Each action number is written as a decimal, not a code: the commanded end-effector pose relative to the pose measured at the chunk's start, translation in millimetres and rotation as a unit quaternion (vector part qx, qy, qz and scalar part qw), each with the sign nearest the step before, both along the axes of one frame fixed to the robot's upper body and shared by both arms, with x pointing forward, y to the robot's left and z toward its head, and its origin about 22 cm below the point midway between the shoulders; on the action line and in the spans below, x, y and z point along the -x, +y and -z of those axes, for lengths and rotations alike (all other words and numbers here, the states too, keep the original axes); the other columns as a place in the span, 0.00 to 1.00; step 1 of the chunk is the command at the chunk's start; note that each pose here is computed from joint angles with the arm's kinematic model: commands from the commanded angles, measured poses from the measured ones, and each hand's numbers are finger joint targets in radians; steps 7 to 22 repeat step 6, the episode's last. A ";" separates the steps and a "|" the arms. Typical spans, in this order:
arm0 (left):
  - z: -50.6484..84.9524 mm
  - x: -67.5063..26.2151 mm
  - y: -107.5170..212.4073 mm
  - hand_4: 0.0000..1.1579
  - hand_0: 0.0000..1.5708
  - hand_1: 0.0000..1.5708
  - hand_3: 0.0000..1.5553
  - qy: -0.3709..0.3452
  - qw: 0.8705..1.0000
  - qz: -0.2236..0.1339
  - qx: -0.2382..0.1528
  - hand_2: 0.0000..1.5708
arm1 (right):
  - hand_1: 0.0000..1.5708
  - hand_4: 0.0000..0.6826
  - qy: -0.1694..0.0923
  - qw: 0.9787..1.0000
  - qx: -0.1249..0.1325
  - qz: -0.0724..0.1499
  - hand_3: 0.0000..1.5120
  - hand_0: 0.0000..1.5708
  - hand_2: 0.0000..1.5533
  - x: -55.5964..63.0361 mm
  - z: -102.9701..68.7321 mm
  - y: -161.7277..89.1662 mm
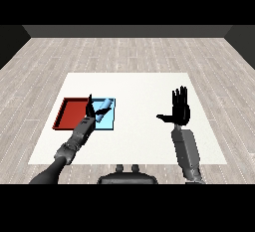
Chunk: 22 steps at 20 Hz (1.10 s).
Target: Pick the blue can and put it in the blue box
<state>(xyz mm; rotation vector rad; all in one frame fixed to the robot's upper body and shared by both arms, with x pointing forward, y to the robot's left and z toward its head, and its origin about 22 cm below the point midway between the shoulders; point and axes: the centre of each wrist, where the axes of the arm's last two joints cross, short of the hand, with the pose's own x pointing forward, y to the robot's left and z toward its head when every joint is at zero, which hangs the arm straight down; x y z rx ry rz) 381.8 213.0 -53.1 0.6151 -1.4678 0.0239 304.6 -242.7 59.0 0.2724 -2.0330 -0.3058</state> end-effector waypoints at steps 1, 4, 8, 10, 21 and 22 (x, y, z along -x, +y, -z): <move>-24.8 -10.8 -12.4 0.00 0.00 0.00 0.00 -0.137 0.985 0.088 0.060 0.00 | 0.00 0.00 0.001 1.000 0.016 -0.016 0.00 0.00 0.00 5.1 0.4 14.0; -27.6 -3.7 -36.2 0.00 0.00 0.00 0.00 -0.207 0.959 0.158 0.112 0.00 | 0.00 0.00 0.013 0.999 0.027 -0.015 0.00 0.00 0.00 0.7 1.4 -3.2; -33.2 -0.5 -14.4 0.00 0.00 0.00 0.00 -0.235 0.949 0.174 0.120 0.00 | 0.00 0.00 0.040 0.999 0.032 -0.013 0.00 0.00 0.00 22.0 33.9 -3.9; -33.2 -0.5 -14.4 0.00 0.00 0.00 0.00 -0.235 0.949 0.174 0.120 0.00 | 0.00 0.00 0.040 0.999 0.032 -0.013 0.00 0.00 0.00 22.0 33.9 -3.9; -33.2 -0.5 -14.4 0.00 0.00 0.00 0.00 -0.235 0.949 0.174 0.120 0.00 | 0.00 0.00 0.040 0.999 0.032 -0.013 0.00 0.00 0.00 22.0 33.9 -3.9; -33.2 -0.5 -14.4 0.00 0.00 0.00 0.00 -0.235 0.949 0.174 0.120 0.00 | 0.00 0.00 0.040 0.999 0.032 -0.013 0.00 0.00 0.00 22.0 33.9 -3.9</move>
